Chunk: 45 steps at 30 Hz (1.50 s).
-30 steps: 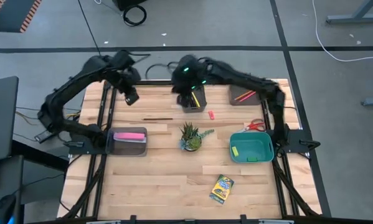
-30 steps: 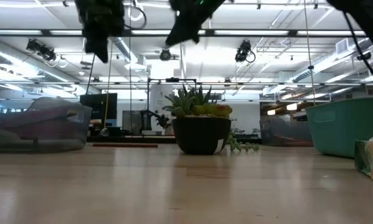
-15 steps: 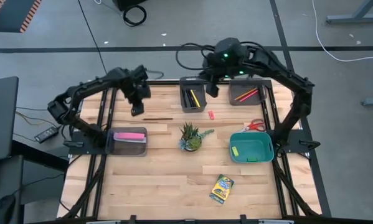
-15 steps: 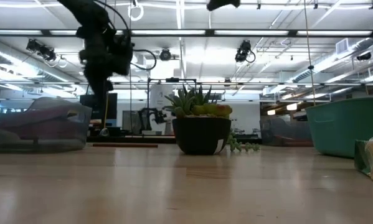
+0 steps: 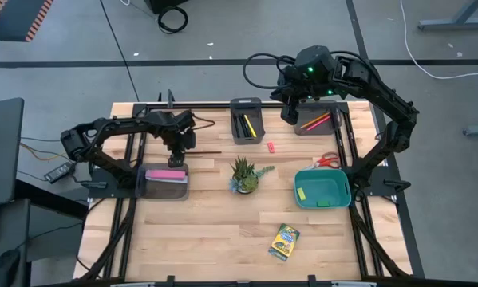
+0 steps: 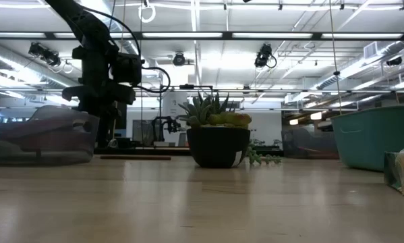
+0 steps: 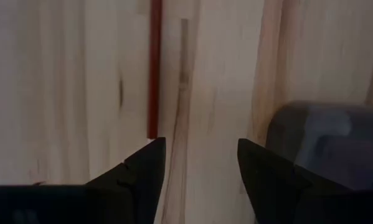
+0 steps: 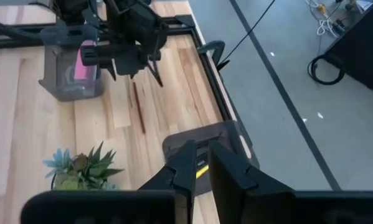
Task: Sort crayons/erasers/pens/pencils in bins
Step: Put the brown pencil into the right black bin
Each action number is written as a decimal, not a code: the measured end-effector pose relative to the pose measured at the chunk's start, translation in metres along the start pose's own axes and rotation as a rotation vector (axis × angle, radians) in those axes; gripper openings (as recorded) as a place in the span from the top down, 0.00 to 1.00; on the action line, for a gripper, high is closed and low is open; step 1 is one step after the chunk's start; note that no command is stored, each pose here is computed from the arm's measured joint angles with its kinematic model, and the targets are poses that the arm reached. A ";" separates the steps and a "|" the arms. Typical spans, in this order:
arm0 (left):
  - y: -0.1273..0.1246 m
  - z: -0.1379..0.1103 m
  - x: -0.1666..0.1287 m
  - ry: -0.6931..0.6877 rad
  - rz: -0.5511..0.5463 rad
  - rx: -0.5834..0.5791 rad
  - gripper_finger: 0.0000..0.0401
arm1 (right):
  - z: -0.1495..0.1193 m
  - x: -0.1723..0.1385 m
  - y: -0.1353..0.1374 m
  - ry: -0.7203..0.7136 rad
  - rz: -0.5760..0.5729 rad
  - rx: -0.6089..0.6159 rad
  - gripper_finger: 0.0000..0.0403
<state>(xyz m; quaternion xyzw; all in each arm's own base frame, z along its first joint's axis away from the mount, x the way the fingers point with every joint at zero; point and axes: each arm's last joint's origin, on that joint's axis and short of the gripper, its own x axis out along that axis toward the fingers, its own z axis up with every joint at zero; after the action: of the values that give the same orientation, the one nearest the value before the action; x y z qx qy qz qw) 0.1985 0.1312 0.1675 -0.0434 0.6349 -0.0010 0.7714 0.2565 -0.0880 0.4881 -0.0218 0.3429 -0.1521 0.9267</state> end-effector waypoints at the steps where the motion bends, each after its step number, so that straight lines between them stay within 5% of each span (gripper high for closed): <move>1: -0.001 -0.001 0.002 0.007 0.006 0.011 0.47 | -0.001 0.000 0.000 0.007 0.001 -0.001 0.88; 13: 0.001 -0.005 0.012 0.032 0.131 0.017 0.50 | -0.006 -0.001 0.001 0.061 0.009 0.009 0.88; 45: 0.012 -0.009 0.025 0.067 0.070 0.019 0.64 | -0.006 0.000 0.001 0.062 0.007 0.090 0.88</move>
<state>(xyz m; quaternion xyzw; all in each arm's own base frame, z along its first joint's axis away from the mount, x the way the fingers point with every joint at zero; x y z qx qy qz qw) 0.1939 0.1413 0.1407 -0.0139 0.6614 0.0186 0.7497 0.2527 -0.0865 0.4836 0.0258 0.3641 -0.1647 0.9163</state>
